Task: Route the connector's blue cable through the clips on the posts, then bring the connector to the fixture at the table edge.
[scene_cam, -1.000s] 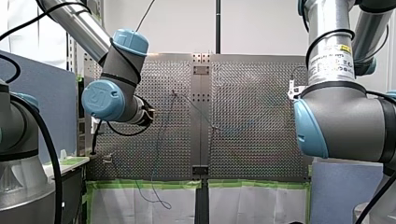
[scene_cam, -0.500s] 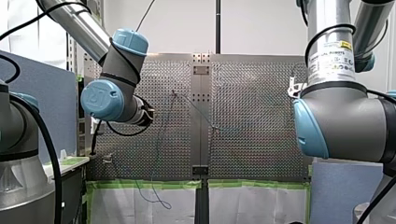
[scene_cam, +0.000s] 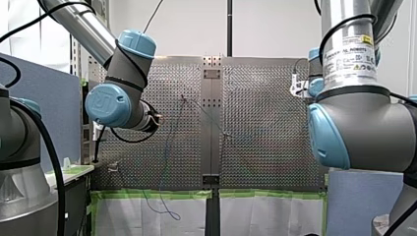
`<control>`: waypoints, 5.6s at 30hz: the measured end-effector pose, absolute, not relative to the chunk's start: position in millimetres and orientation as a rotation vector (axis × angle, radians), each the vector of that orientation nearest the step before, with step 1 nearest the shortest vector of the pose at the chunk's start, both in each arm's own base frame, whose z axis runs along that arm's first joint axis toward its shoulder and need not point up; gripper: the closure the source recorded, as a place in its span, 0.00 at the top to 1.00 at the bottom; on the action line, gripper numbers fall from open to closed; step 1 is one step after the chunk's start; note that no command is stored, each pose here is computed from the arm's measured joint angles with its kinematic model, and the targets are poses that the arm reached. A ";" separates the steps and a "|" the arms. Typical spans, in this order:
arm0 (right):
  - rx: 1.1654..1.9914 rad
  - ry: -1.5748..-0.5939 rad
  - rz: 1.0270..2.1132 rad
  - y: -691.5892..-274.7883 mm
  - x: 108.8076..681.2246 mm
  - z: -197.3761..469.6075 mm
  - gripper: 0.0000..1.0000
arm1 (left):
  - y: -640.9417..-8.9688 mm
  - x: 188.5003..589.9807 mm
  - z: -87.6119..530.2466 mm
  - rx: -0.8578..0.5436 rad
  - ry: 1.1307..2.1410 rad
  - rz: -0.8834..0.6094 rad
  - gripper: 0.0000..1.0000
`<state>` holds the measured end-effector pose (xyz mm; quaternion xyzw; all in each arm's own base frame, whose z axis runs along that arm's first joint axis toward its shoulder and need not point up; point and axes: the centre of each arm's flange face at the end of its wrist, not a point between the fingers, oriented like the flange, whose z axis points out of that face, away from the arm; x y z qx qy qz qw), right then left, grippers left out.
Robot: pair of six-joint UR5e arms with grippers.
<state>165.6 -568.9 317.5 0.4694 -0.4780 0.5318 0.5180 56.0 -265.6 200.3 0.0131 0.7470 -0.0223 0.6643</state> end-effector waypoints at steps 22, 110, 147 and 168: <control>1.183 -1.178 1.231 -498.4 244.5 273.4 1.00 | -281.9 69.8 195.3 -0.029 1.677 -0.143 1.00; 1.544 -1.110 1.424 -326.9 457.6 170.3 1.00 | -250.0 202.6 154.2 -0.143 1.625 -0.234 1.00; 1.544 -1.110 1.423 -326.9 457.6 170.3 1.00 | -250.0 202.6 154.2 -0.143 1.625 -0.234 1.00; 1.544 -1.110 1.424 -326.9 457.6 170.3 1.00 | -250.0 202.6 154.2 -0.143 1.625 -0.234 1.00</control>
